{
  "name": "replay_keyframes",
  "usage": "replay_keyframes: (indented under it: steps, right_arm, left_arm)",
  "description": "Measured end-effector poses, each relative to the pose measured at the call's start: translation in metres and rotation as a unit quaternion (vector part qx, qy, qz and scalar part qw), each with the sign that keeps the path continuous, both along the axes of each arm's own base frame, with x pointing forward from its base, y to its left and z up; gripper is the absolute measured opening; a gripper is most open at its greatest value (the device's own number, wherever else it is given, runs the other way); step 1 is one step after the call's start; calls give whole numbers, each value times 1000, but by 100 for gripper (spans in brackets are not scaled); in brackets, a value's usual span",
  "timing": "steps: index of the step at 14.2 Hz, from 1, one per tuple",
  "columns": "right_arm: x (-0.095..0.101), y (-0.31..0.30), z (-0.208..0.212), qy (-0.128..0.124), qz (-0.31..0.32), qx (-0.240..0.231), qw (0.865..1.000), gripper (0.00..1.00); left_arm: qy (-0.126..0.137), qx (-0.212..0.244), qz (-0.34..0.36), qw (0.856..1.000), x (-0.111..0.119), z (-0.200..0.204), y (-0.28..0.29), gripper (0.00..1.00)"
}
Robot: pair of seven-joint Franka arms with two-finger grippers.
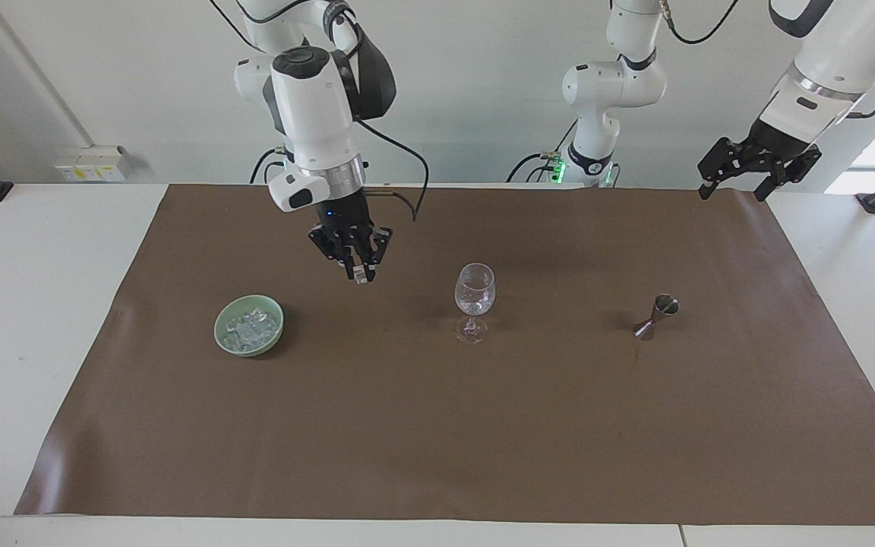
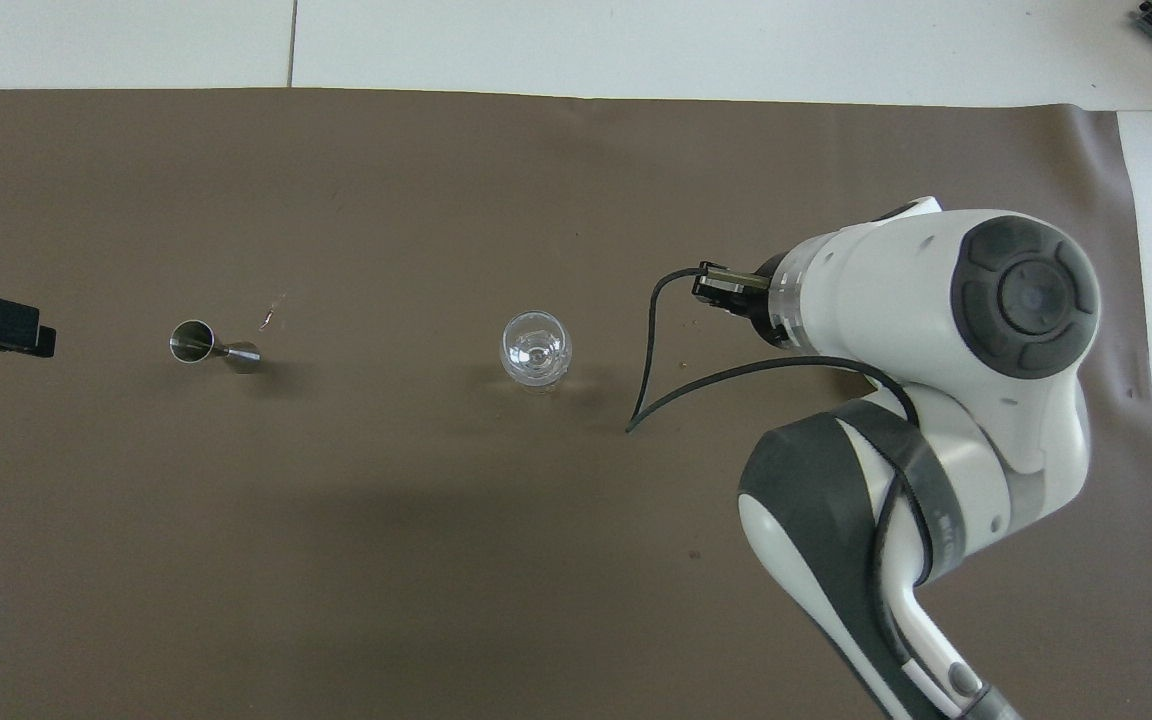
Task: Pour wine and add ice with both arms
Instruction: 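Carry the green bowl with the right gripper to the wine glass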
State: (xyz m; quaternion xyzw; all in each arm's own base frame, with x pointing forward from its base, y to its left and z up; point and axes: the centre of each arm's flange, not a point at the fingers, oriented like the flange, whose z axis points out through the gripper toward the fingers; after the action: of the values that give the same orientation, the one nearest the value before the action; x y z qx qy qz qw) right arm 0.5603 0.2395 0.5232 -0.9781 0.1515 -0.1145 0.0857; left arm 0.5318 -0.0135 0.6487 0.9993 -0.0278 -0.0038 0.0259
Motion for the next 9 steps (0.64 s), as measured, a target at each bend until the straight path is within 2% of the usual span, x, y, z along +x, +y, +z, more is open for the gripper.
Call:
replay_keyframes:
  steps: [5,9]
  right_arm:
    - [-15,65,5,-36,-45,70,996,32]
    - [-18,94,3,-40,-65,108,991,32]
  left_arm:
    - [0,0,0,1000,0,0,0,100]
    - [0,0,0,1000,0,0,0,100]
